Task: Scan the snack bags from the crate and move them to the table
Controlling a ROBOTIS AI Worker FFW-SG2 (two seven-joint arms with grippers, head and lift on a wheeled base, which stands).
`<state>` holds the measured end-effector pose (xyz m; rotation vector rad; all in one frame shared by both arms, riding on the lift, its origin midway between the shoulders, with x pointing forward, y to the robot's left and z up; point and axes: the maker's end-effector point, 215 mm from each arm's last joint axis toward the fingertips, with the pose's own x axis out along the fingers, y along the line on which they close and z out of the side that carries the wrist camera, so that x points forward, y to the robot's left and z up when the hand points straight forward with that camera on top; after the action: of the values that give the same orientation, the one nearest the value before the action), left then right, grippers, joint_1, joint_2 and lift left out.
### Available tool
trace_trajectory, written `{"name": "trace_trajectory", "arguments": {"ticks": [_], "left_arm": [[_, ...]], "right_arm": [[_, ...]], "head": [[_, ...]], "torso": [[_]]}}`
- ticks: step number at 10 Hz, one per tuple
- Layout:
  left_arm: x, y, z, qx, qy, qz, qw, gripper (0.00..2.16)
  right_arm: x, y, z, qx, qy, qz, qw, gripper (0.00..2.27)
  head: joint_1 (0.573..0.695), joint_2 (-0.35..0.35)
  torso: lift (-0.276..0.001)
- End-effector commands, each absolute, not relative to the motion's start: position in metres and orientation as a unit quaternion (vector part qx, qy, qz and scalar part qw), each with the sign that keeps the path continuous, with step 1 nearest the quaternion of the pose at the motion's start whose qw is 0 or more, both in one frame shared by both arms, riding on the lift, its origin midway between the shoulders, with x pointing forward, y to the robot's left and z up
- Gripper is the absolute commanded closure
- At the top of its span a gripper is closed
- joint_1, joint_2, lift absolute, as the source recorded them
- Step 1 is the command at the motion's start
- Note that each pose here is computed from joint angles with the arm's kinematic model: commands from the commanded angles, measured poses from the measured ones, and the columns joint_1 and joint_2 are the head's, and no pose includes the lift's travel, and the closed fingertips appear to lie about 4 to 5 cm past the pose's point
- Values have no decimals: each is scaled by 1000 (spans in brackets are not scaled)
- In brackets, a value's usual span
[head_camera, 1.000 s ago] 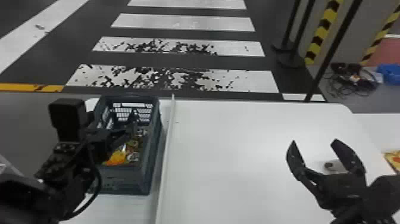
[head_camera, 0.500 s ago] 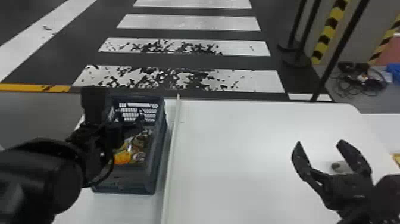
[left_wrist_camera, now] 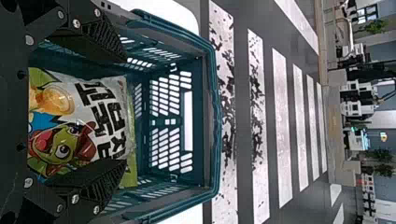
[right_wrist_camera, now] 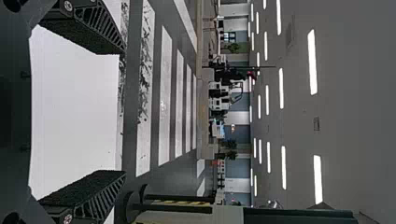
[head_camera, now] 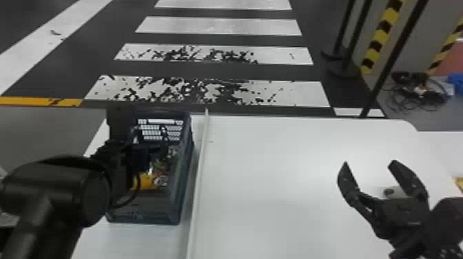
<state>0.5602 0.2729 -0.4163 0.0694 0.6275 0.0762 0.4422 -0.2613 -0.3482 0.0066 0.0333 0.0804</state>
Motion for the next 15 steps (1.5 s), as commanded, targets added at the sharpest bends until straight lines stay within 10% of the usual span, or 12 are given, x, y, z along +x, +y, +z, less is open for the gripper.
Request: {"name": "trace_trajectory", "arguments": {"ticks": [1, 11, 14, 15], "left_arm": [[562, 272, -428, 32, 321, 40, 946, 262], [556, 273, -493, 20, 423, 40, 905, 309], [547, 277, -510, 25, 438, 53, 897, 1851], [546, 278, -509, 24, 437, 52, 898, 1885]], "right_arm": [[443, -262, -350, 2, 18, 41, 999, 73], [445, -249, -349, 1, 9, 61, 998, 76], [445, -248, -349, 0, 10, 62, 998, 76], [445, -248, -349, 1, 9, 62, 998, 76]], "head": [[695, 13], [695, 26], [695, 29], [695, 31]], "torso": [[-95], [-95], [-95], [-95]]}}
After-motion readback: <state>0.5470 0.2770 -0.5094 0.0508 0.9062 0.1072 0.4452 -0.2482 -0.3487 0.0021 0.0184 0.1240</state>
